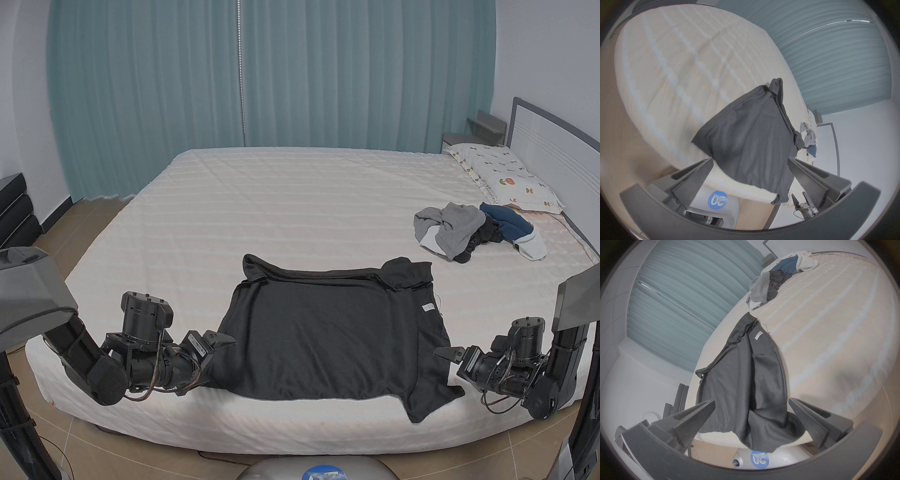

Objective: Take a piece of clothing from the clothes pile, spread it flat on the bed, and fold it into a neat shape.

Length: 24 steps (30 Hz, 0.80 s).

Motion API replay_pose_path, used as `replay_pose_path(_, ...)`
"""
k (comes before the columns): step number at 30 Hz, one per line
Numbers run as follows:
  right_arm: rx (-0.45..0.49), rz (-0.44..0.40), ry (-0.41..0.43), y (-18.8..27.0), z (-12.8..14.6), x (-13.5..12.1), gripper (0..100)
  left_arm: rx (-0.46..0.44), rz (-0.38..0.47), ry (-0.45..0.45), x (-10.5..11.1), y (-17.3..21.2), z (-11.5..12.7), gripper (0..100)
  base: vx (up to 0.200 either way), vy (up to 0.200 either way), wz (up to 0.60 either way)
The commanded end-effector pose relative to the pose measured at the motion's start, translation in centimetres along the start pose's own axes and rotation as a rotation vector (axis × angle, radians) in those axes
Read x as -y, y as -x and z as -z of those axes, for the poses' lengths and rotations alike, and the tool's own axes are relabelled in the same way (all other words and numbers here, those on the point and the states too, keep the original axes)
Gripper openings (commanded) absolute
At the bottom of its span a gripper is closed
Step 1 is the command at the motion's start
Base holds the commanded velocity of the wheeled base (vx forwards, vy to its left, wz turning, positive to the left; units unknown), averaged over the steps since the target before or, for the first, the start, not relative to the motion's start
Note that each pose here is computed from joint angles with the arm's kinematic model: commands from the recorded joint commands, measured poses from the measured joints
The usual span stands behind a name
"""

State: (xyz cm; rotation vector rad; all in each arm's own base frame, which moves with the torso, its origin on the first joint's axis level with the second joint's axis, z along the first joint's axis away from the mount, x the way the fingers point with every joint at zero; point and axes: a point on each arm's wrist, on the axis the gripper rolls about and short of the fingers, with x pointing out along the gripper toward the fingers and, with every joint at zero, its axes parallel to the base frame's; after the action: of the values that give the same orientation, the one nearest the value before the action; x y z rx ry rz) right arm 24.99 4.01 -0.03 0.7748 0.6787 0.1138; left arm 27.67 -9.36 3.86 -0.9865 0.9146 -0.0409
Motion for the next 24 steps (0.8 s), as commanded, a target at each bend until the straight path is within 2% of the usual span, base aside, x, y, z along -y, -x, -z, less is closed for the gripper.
replay_pose_path(1, -0.006, -0.001, 0.003, 0.1, 0.2, -0.1, 100, -0.013, -0.010, 0.002, -0.3, -0.1, 0.4, 100, 0.000, 0.000, 0.00)
replay_pose_path(5, -0.013, 0.001, 0.010, 0.0, 0.5, -0.3, 100, -0.020, -0.014, 0.001, -0.3, -0.3, 0.5, 100, 0.000, 0.000, 0.00)
replay_pose_path(19, -0.012, 0.000, 0.020, 0.0, 0.8, -0.6, 100, -0.029, -0.019, -0.006, -0.2, -0.5, 0.9, 100, 0.000, -0.200, 0.00)
replay_pose_path(24, 0.022, 0.044, 0.050, -0.4, 1.6, -1.3, 100, -0.016, -0.020, -0.015, -0.2, -0.3, 0.8, 100, 0.000, -0.160, 0.00)
